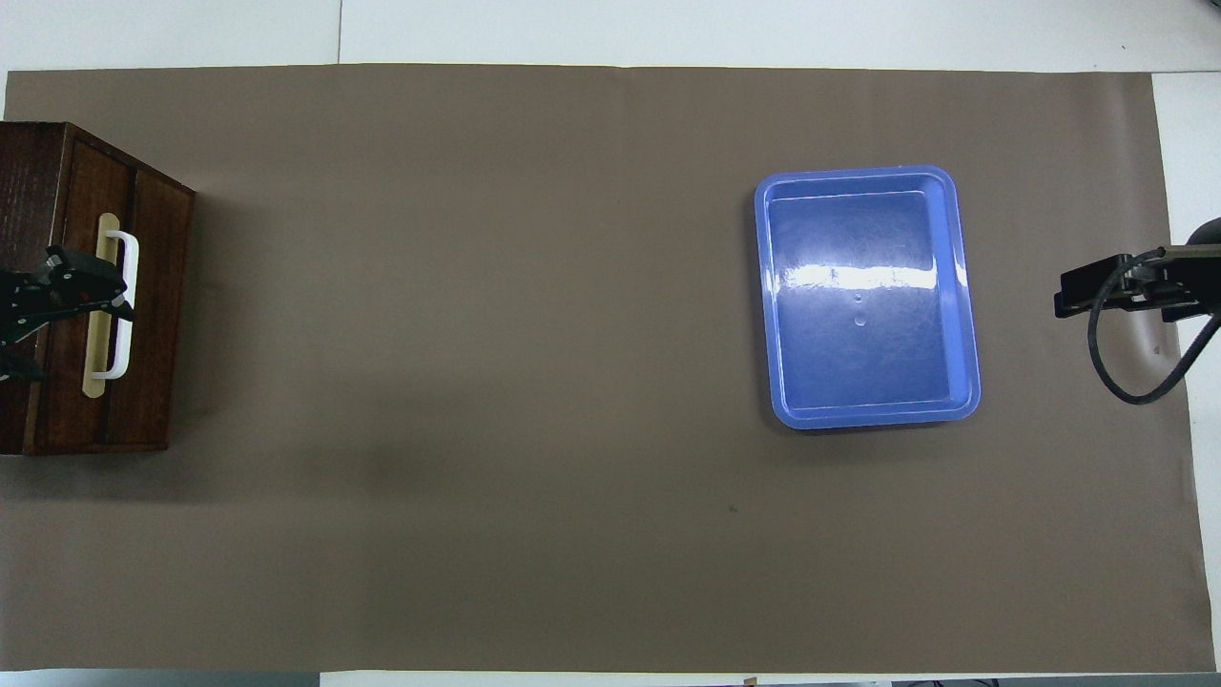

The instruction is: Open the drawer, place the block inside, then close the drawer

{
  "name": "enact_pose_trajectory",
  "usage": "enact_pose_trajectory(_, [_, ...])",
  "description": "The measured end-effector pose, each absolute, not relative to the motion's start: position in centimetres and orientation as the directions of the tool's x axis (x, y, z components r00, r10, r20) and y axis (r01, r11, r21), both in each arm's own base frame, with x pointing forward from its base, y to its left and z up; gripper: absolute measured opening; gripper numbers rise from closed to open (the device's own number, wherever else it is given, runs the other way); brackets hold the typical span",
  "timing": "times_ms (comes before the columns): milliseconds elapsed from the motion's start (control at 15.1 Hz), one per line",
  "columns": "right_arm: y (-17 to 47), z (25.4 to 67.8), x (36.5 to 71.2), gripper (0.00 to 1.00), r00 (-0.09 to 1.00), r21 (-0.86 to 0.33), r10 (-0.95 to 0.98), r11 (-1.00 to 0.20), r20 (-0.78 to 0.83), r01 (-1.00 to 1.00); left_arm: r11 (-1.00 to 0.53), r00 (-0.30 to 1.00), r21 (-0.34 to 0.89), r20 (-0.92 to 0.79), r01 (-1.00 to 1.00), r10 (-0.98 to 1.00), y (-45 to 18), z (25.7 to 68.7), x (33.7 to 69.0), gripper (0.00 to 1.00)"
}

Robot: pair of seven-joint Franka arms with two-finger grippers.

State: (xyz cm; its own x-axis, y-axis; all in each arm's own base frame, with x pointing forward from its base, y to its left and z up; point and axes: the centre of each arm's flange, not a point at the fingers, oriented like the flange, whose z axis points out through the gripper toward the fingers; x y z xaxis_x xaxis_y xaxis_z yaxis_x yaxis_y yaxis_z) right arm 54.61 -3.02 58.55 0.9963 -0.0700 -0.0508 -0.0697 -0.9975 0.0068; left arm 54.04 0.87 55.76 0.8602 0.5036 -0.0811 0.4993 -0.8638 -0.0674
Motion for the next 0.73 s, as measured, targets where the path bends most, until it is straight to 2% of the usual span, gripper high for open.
enact_pose_trajectory(398, [-3.6, 58.6, 54.6, 1.0, 0.996, 0.007, -0.08, -0.997, -0.051, -0.079, -0.959, 0.952, -0.008, -0.118, 0.282, 0.281, 0.2, 56.8, 53.9, 1.0])
enact_pose_trajectory(730, [-3.5, 58.6, 54.6, 1.0, 0.996, 0.007, -0.078, -0.997, -0.051, -0.078, -0.982, 0.974, 0.005, -0.122, 0.191, 0.189, 0.2, 56.8, 54.0, 1.0])
